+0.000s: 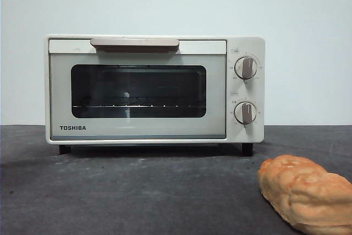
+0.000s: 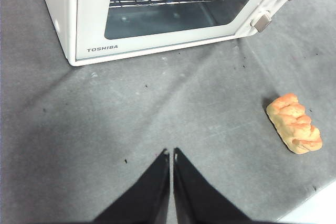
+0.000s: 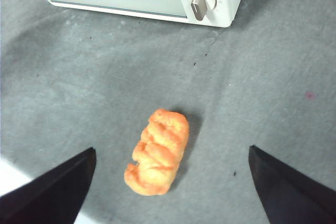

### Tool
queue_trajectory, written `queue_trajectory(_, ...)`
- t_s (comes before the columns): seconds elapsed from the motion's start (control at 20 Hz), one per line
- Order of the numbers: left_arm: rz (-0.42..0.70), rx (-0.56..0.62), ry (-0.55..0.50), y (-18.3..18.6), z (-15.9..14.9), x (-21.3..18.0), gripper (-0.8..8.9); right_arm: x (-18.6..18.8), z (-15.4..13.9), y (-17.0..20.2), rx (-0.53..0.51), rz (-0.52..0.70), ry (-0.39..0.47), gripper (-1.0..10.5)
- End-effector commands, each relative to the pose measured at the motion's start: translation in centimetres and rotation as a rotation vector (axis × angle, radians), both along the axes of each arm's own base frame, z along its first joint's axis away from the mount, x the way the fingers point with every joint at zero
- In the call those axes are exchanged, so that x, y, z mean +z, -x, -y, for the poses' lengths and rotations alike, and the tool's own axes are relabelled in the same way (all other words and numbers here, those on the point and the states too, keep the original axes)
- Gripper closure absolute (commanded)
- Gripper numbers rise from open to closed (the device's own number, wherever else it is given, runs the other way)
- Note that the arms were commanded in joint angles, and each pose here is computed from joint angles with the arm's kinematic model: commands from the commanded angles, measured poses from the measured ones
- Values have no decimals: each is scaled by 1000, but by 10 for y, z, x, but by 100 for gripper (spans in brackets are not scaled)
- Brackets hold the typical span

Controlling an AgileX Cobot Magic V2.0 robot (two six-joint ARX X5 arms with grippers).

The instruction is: The left arm flap open the oven, the right arm pick bread and place it into oven, the left arm flap close the oven

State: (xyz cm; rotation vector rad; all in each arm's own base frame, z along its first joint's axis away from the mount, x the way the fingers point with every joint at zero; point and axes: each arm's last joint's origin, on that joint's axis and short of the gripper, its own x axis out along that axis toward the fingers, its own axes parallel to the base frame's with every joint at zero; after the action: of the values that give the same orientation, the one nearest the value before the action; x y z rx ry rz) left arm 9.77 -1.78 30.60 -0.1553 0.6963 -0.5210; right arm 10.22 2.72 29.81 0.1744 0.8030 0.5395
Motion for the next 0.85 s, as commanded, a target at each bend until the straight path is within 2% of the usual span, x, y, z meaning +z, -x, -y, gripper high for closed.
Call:
queue_trajectory(0.05, 29, -10, -2, 0, 0, 7, 795, 4, -3, 1, 0, -24, -32, 481)
queue_trajectory(0.25, 30, -10, -1, 0, 0, 7, 795, -10, -12, 1, 22, -93, -55, 481)
queue_trajectory(0.4, 30, -10, -2, 0, 0, 7, 795, -33, -23, -3, 47, -138, -93, 481)
queue_trajectory(0.5, 31, -10, -1, 0, 0, 7, 795, -50, -33, -6, 48, -158, -88, 481)
queue_trajectory(0.7, 31, -10, -1, 0, 0, 7, 795, -78, -56, -8, 55, -178, -21, 481)
queue_trajectory(0.85, 30, -10, -1, 0, 0, 7, 795, -90, -76, -13, 25, -157, 84, 481)
